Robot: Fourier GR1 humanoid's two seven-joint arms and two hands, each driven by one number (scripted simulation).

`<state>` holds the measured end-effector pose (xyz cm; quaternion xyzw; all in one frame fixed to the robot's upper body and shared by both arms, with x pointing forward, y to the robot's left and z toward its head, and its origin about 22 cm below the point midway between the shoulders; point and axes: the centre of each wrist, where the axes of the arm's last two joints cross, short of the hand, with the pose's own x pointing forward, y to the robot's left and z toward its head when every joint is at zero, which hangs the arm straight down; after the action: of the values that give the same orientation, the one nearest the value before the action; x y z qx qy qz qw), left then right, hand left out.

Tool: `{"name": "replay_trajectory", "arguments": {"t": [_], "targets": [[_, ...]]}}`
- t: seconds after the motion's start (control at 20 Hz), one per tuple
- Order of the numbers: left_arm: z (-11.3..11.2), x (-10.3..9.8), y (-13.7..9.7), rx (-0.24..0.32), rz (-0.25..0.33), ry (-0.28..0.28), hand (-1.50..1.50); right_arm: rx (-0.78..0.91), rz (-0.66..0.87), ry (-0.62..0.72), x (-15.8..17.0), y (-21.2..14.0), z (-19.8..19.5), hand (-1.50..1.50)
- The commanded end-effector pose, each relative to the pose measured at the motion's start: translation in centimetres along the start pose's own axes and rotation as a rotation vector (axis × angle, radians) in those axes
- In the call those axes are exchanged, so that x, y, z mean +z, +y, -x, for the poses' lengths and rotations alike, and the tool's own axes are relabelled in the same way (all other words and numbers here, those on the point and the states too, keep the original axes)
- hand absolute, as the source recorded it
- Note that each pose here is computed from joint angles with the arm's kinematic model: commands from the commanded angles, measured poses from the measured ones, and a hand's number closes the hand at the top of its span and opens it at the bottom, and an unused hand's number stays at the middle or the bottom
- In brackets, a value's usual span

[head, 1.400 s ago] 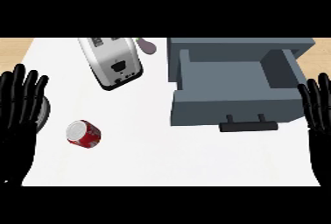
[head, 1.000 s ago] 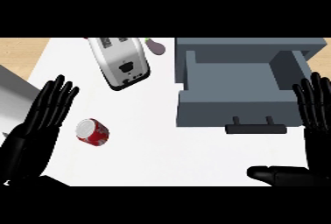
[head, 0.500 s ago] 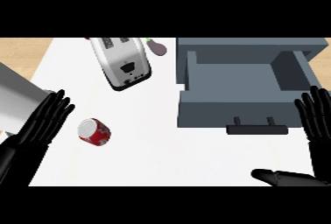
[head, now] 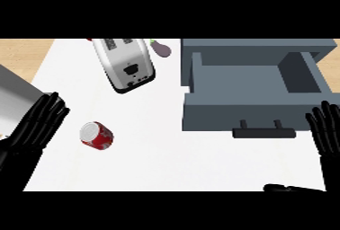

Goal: Pick up the can, place it into the drawer and close the drawer

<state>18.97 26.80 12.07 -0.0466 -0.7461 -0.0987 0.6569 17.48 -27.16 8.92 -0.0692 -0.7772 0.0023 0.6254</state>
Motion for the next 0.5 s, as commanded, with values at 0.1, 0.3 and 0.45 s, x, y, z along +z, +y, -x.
{"name": "replay_trajectory", "arguments": {"t": [0.1, 0.3, 0.45], "targets": [[1.9, -0.7, 0.3, -0.002, -0.047, 0.021, -1.50, 0.005, -0.016, 0.004, -0.5, -0.6, 0.0, -1.50], [3.3, -0.8, -0.3, -0.007, -0.038, 0.034, -1.50, 0.009, 0.010, -0.006, 0.4, -0.9, 0.7, -1.50], [5.9, -1.2, 0.6, -0.005, -0.021, 0.043, -1.50, 0.017, 0.009, -0.013, 0.0, -1.4, 1.9, -1.50]]}}
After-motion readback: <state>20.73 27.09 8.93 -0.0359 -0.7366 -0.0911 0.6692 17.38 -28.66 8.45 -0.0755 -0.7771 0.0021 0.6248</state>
